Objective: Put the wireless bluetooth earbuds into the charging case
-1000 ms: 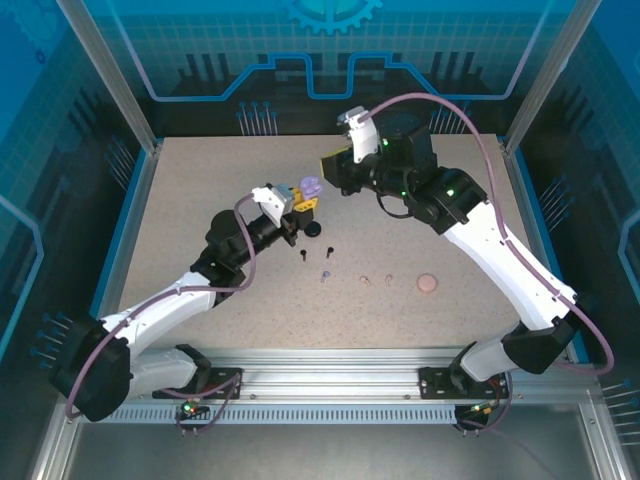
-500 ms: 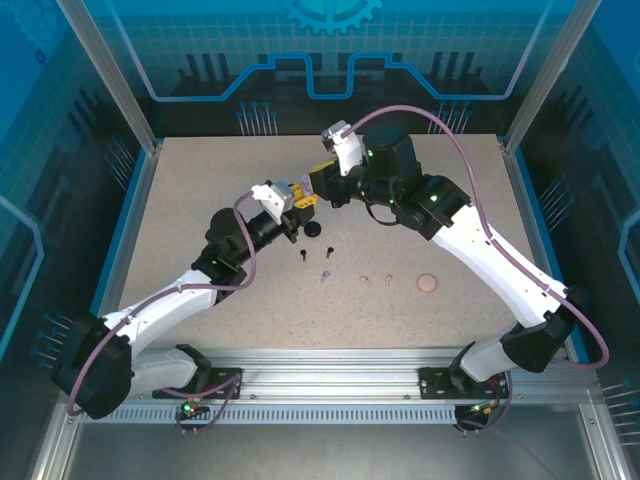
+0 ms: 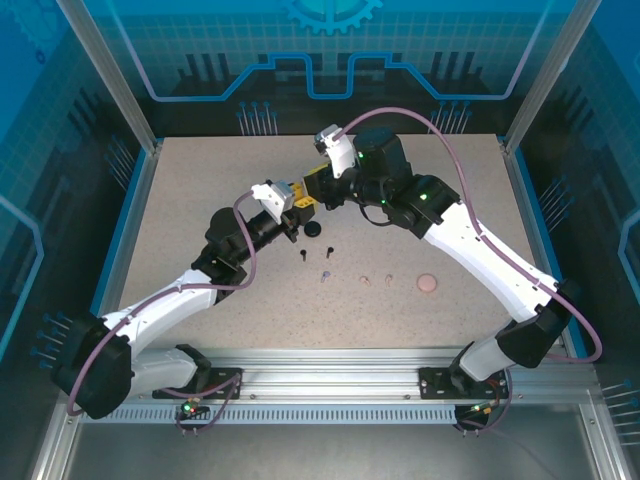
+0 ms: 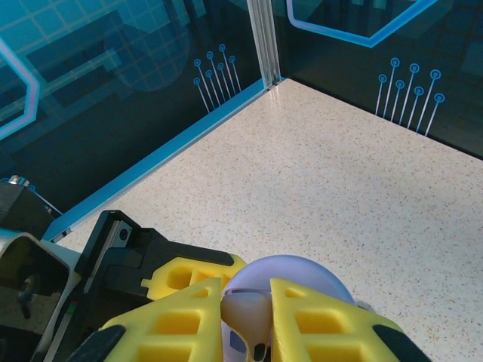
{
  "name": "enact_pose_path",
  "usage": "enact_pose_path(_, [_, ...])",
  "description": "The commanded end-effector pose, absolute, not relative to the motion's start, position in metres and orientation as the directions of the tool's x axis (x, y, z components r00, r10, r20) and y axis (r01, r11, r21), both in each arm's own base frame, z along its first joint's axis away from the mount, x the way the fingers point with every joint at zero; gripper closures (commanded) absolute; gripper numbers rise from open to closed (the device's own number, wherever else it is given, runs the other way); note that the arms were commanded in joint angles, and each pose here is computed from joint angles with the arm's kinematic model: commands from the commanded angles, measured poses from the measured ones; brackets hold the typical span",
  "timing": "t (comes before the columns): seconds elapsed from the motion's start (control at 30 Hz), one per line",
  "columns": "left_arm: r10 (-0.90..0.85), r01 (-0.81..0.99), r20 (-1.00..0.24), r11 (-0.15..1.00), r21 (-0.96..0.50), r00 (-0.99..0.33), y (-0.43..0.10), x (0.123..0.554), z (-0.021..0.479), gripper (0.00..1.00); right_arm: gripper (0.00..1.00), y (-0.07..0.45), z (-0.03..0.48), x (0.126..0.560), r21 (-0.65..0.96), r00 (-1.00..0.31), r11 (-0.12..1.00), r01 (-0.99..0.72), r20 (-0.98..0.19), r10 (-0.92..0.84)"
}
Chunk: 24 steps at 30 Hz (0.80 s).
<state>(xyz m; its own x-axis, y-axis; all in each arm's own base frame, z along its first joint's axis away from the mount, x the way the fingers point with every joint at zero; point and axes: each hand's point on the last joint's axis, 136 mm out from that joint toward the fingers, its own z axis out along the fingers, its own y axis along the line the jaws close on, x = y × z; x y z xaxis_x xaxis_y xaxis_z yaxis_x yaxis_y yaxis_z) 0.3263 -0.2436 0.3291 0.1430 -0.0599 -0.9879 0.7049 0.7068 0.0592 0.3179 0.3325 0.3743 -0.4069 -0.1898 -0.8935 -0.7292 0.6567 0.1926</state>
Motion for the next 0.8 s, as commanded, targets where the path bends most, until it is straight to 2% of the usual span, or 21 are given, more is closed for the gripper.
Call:
enact_pose_path(0.0, [-0.081,0.706,-0.972,0.701,0.102,0.221,-0.245,0.32,0.356,1.0,0.81,0.336,0.371,0.32,0.173,-0.395,0.66,-0.731,-0.896,-0.203])
enact_pose_path(0.47, [-0.088,0.711,-0.97,0.695,0.102,0.226,-0.245,0.316,0.359,1.0,0.82,0.332,0.362,0.328,0.172,-0.414,0.685,-0.708,-0.887,-0.205])
enact_pose_path(0.77, [-0.089,0.706,-0.969,0.7,0.104,0.23,-0.244,0.316,0.361,1.0,0.83,0.336,0.352,0.314,0.154,-0.397,0.637,-0.755,-0.881,-0.257])
